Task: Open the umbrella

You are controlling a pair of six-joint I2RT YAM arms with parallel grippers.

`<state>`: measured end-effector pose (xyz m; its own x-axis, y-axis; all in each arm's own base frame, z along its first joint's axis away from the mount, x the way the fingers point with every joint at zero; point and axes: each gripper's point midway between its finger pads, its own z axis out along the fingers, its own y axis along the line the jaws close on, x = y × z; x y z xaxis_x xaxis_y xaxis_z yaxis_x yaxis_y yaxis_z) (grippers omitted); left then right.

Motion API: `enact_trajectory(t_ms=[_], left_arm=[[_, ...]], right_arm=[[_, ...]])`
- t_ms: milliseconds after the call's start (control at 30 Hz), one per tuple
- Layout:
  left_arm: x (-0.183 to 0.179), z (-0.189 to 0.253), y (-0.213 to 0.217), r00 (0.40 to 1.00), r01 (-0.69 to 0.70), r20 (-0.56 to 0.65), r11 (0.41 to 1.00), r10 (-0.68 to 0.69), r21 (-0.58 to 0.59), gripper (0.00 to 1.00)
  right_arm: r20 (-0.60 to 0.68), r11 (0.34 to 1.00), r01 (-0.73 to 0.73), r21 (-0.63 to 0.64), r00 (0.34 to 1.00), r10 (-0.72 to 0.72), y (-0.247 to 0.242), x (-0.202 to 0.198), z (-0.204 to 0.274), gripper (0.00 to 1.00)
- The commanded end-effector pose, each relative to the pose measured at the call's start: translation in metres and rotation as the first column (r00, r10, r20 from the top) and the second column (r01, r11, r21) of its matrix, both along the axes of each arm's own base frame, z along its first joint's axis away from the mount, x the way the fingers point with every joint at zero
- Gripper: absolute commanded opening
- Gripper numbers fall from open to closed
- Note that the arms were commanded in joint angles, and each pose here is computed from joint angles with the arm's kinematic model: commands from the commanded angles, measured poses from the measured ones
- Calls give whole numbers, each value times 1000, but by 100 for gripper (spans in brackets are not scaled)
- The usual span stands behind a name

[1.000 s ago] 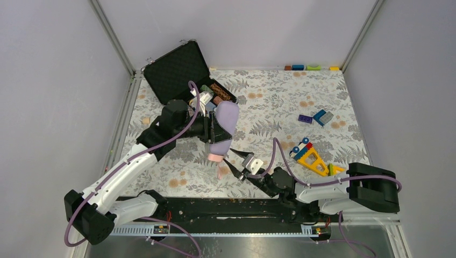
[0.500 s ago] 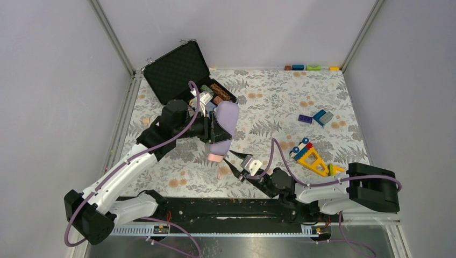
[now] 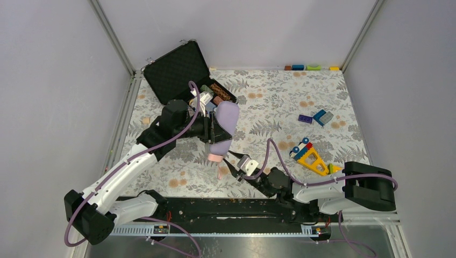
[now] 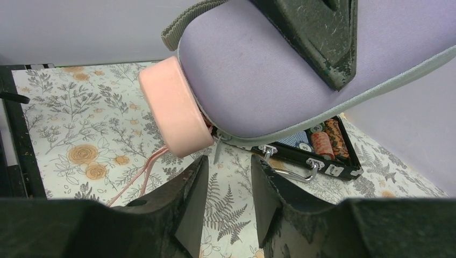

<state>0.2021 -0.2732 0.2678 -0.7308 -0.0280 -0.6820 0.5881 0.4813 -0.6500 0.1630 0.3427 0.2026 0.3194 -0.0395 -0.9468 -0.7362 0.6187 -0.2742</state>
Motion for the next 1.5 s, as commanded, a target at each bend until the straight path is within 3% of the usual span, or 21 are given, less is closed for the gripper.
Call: enact_trajectory(t_ms=[0, 500, 1467], left_arm=[[2, 50, -4, 990, 33, 138, 995, -20, -96, 12], [3, 48, -6, 992, 36, 127, 995, -24, -95, 12], [6, 38, -9, 995, 40, 98, 995, -31, -87, 12]], right_arm=[[29, 996, 9, 90, 1000, -12, 7, 0, 30, 41], [43, 996, 10, 90, 999, -14, 10, -1, 34, 40], [84, 993, 35, 114, 995, -44, 11, 1, 46, 27]])
